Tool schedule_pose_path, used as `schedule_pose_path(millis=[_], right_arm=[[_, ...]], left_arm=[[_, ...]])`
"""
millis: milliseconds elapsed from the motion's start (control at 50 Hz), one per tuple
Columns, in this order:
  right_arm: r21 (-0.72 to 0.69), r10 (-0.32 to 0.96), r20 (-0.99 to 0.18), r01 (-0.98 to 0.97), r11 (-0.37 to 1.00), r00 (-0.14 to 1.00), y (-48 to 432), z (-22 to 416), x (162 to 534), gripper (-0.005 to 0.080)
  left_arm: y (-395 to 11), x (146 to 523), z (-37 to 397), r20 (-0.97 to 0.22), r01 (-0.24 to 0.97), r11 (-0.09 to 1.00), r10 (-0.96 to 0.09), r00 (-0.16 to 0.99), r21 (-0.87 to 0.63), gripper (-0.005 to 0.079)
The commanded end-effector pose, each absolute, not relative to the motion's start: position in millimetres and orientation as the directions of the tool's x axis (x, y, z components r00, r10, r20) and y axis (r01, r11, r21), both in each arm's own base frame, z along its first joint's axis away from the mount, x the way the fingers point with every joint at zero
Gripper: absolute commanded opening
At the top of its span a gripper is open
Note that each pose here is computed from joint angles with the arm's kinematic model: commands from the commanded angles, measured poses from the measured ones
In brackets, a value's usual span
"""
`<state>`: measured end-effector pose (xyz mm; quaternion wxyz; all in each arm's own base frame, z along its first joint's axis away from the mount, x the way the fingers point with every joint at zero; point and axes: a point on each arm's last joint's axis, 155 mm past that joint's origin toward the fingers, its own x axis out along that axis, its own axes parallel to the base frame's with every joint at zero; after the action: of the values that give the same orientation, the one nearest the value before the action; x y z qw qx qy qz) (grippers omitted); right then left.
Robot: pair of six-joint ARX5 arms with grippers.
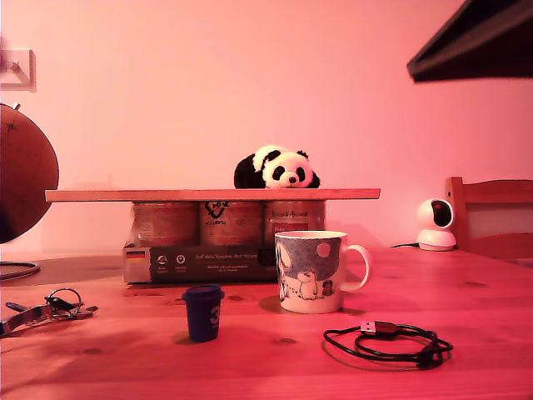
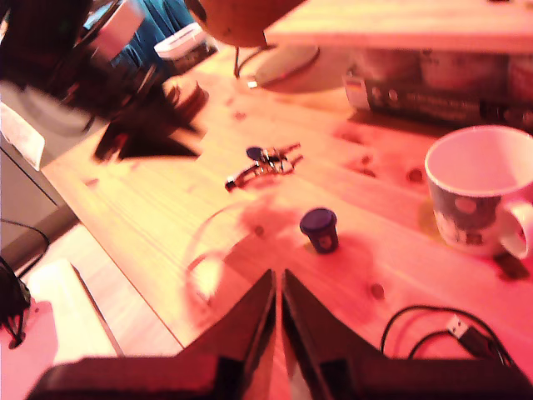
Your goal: Pick up the keys and place them on the shelf behind you
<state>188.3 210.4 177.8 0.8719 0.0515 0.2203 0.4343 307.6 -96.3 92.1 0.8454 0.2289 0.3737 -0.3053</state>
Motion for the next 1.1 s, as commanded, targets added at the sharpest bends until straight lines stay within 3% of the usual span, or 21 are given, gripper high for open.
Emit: schedule_pose_path(millis=[0, 320, 780, 900, 1080], right_arm=[[0.275, 0.781, -0.340, -0.739, 0.615, 0.523, 213, 178, 189, -0.0012], [0.272, 0.765, -0.362, -0.725, 0.633, 0.532, 213, 171, 195, -0.0012], [0.264, 0.751, -0.366, -0.713, 0.650, 0.549, 211, 170, 198, -0.0012], [0.264, 0.751, -0.366, -0.713, 0.650, 0.549, 211, 170, 198, -0.0012], [0.264, 0.751, -0.366, -0.713, 0.650, 0.550, 211, 170, 199, -0.0012]], left_arm=[[-98, 322, 94, -0.762, 0.693, 0.695, -0.339, 0.552, 0.192, 0.0451], [-107, 350, 60, -0.817, 0.721, 0.679, -0.335, 0.470, 0.136, 0.0450], [-107, 351, 13, -0.883, 0.764, 0.639, -0.303, 0.359, 0.092, 0.0435], [-107, 350, 8, -0.888, 0.773, 0.628, -0.302, 0.348, 0.090, 0.0312], [-108, 353, 9, -0.882, 0.776, 0.623, -0.305, 0.359, 0.101, 0.0005]])
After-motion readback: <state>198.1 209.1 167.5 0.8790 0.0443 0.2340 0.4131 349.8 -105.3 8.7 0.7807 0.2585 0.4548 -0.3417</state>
